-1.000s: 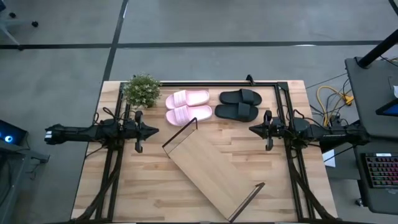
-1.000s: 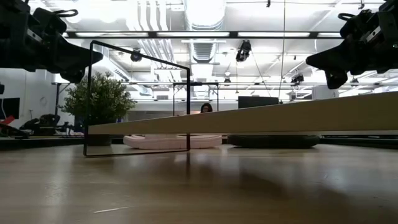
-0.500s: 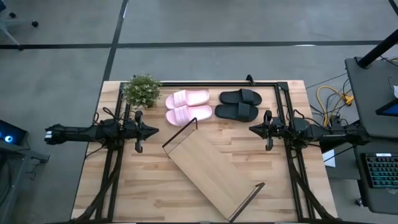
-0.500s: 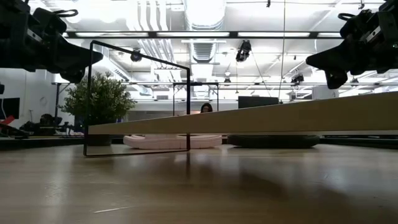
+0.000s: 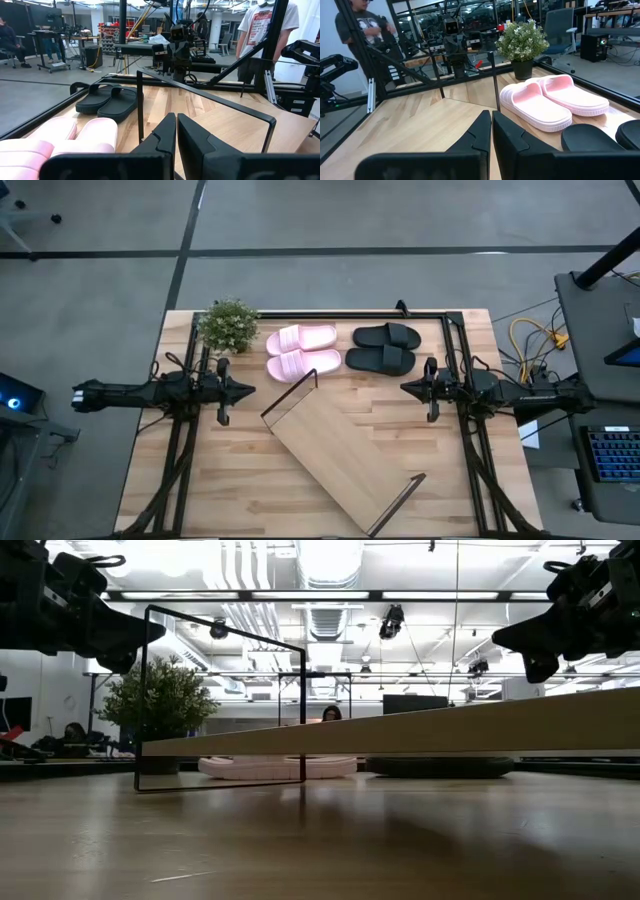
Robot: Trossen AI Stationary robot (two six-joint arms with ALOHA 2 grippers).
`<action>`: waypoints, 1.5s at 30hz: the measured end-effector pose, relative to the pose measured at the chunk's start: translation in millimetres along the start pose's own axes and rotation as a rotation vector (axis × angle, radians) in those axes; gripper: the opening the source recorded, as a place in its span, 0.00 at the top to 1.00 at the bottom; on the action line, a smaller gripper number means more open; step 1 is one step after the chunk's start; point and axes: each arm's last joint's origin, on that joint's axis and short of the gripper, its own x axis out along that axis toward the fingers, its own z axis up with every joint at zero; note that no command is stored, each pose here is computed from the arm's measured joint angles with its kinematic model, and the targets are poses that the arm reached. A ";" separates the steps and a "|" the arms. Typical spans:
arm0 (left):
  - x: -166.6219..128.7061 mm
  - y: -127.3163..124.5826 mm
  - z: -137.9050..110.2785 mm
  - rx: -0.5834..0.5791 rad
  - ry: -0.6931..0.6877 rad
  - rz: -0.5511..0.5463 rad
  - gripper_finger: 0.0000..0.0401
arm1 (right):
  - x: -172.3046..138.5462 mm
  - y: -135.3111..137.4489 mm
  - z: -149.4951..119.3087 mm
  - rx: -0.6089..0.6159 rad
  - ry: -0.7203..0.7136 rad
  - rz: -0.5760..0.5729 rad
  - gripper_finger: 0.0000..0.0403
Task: Pick and place slides into the shelf
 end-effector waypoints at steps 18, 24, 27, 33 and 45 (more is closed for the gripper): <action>0.0 0.0 0.0 0.000 0.000 0.000 1.00 | 0.0 0.0 0.0 0.000 0.000 0.000 0.98; 0.0 0.0 0.0 0.000 0.000 0.000 1.00 | 0.0 0.1 0.2 0.000 -0.002 0.001 0.98; 0.0 0.0 0.0 0.000 0.000 0.000 1.00 | 0.0 0.2 0.8 0.001 -0.009 0.002 0.98; 0.0 0.0 0.0 0.000 0.000 0.000 1.00 | 0.0 0.6 1.4 0.238 -0.012 0.015 0.98; 0.0 -0.1 2.3 -0.012 -0.024 -0.002 1.00 | -0.2 1.1 5.3 0.904 -0.045 0.037 0.98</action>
